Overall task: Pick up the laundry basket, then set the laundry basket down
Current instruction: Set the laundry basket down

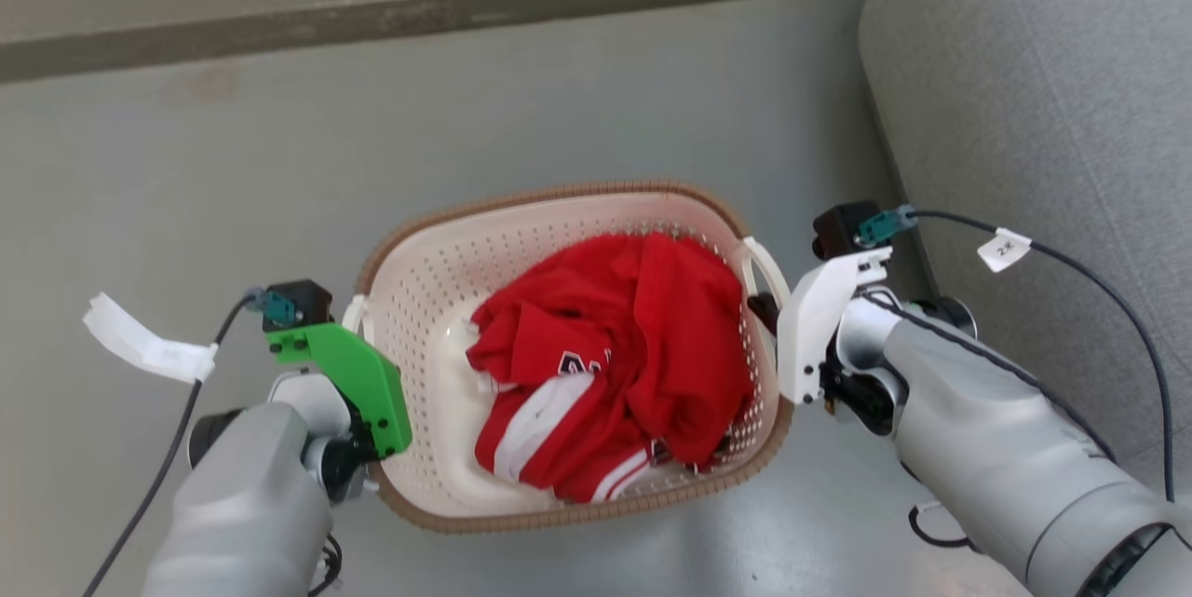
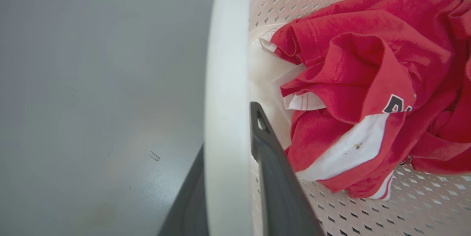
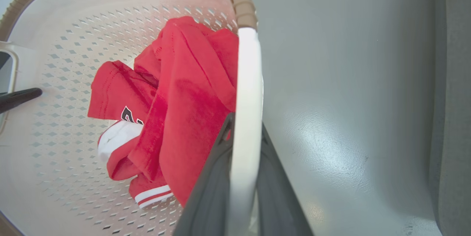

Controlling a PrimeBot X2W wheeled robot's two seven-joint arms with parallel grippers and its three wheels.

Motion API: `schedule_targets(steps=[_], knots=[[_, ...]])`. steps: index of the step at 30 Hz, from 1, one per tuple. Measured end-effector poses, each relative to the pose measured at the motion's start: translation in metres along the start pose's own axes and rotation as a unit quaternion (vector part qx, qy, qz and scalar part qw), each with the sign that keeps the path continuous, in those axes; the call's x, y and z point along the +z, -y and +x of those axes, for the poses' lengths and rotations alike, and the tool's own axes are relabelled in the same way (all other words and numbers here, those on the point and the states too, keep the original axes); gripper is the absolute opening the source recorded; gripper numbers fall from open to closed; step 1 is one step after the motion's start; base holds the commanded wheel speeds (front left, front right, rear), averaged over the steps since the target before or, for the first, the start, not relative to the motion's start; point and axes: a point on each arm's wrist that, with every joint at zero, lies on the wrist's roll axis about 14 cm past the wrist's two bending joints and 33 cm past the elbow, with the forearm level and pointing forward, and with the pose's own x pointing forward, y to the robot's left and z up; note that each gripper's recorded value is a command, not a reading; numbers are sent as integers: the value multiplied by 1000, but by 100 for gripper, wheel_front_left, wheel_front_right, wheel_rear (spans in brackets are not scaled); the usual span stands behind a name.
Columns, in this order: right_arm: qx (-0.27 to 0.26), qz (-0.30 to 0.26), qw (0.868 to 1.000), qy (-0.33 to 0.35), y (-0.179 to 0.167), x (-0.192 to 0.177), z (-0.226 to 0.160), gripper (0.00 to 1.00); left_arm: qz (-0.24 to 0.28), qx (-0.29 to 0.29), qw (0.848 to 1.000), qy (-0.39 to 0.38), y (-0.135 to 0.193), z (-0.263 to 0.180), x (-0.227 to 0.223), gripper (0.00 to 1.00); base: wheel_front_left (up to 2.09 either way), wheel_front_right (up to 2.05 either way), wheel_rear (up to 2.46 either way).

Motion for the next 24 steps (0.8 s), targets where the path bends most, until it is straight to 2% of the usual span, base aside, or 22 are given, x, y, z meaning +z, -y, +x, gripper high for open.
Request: schedule_targets(steps=[15,24], knots=[[4,5,1000,18,13,11,34,0,-7,-1,1000,18,-19,34,16,0,0,0,0],[4,19,1000,19,24,0,61,0,0,-3,1000,30,-32,61,16,0,0,0,0]])
